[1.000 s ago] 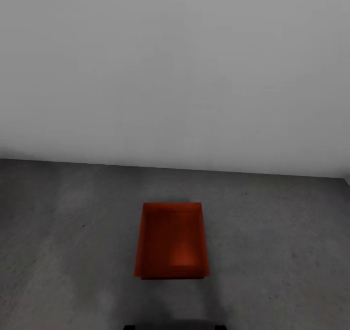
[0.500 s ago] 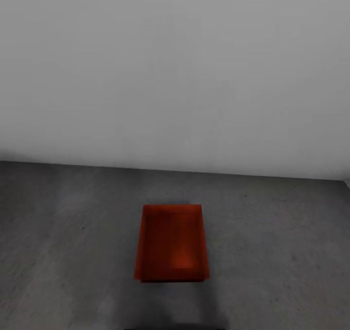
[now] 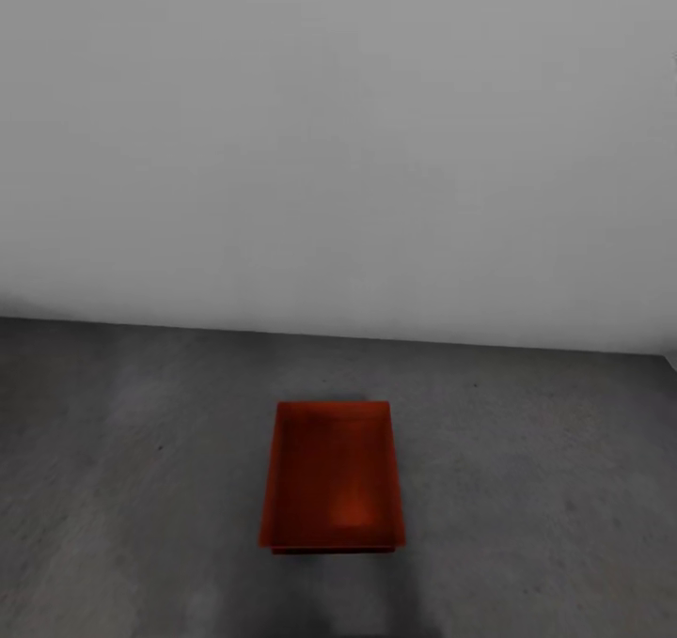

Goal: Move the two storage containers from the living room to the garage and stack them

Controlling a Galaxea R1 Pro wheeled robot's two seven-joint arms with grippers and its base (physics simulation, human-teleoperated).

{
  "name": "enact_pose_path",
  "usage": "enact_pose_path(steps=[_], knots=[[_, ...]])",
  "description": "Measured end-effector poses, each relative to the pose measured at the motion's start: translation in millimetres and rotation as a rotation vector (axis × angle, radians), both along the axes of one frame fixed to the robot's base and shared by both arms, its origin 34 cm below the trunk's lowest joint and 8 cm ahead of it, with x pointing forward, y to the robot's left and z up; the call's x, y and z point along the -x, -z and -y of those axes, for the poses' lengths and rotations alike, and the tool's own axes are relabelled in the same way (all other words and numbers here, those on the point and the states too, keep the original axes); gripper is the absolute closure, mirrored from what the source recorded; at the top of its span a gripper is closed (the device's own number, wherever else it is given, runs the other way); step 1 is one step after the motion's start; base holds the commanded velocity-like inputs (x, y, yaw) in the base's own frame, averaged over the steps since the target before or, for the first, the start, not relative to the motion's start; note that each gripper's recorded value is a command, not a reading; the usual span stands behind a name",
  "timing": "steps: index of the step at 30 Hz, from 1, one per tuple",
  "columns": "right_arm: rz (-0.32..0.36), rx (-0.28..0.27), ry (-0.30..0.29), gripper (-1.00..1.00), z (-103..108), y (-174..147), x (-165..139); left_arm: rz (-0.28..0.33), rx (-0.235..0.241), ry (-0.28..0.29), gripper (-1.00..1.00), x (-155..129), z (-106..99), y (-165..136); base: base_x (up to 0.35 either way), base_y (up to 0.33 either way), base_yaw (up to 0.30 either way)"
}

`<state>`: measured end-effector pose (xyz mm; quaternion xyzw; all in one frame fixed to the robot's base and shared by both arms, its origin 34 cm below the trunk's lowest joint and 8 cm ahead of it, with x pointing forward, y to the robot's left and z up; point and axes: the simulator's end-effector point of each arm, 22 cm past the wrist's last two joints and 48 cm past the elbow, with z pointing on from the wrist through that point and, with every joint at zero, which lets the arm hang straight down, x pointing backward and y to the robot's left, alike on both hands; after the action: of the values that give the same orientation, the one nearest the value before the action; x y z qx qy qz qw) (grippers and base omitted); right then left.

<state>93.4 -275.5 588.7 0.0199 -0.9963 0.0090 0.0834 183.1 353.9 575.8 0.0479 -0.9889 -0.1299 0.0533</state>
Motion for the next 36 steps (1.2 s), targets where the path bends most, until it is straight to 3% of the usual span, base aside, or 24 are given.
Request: enact_pose_path(steps=[36], knots=[[0.040,-0.016,0.001,-1.00,-11.8,0.4,-19.3,0.068,0.003,0.014,-1.00,-28.0,2.1,-4.1,0.000,0.000,0.000]])
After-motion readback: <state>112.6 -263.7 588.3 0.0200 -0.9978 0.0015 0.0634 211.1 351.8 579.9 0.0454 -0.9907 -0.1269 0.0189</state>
